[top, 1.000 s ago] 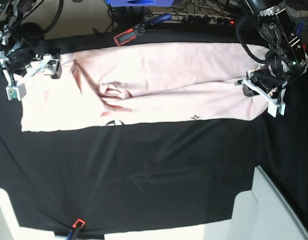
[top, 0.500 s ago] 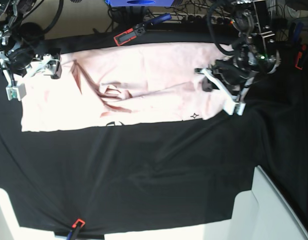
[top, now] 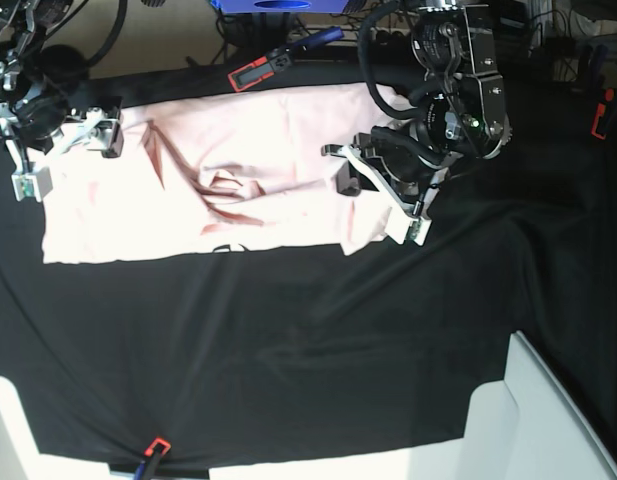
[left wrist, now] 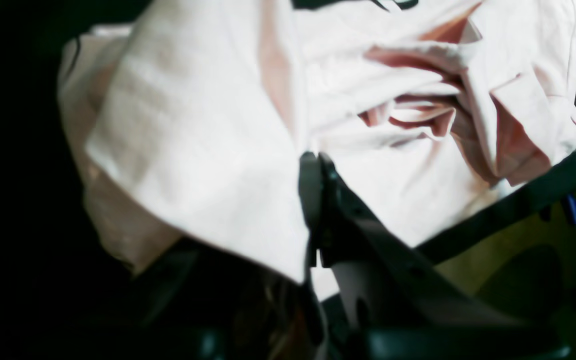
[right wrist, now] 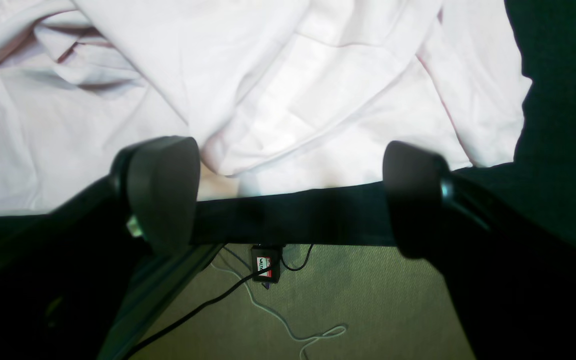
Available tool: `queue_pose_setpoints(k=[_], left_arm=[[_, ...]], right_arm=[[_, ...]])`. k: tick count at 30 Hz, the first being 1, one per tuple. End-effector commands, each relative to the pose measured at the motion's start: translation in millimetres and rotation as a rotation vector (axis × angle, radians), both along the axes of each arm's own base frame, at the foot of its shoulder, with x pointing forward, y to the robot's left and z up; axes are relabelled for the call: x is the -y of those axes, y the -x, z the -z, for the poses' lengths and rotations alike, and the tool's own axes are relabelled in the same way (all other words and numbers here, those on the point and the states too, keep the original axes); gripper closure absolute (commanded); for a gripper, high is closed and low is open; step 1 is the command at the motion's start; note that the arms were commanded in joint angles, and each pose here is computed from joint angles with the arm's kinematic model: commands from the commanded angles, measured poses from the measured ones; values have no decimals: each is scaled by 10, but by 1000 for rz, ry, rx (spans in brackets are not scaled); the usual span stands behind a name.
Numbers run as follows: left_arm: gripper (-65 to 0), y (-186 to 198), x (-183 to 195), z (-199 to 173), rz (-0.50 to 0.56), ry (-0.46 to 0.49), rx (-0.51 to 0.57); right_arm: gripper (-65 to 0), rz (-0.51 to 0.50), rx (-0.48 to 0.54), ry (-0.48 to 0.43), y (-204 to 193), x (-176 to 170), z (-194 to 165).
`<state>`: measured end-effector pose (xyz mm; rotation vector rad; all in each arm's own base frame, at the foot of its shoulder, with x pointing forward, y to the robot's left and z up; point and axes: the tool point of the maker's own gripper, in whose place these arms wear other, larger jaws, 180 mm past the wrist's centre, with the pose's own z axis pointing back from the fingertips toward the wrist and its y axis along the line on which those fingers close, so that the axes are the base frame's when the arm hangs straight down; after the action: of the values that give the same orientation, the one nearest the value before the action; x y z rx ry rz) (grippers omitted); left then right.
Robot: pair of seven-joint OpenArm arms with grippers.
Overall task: Fold the T-shirt properly
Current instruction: 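Lift the strip end with the left gripper and fold it toward the right gripper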
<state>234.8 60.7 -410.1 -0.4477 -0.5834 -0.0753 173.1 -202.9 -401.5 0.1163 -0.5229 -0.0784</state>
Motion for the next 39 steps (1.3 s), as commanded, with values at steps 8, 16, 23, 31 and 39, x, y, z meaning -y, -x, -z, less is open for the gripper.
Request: queue_pose_setpoints(k=[8, 16, 23, 31, 39], left_arm=[[0, -169, 175, -15, -6, 69, 20], [0, -235, 406, -2, 59, 90, 17], [-25, -298, 516, -1, 94, 100, 19], [-287, -309, 944, -165, 233, 115, 66], [-366, -336, 1151, -273, 303, 120, 99]], right_arm=[[-543, -4, 30, 4, -52, 17, -64], [-543, -4, 30, 4, -52, 17, -64], [-546, -6, 33, 5, -62, 17, -69], [-547, -6, 40, 6, -95, 19, -83], [-548, -11, 48, 18, -132, 54, -108]])
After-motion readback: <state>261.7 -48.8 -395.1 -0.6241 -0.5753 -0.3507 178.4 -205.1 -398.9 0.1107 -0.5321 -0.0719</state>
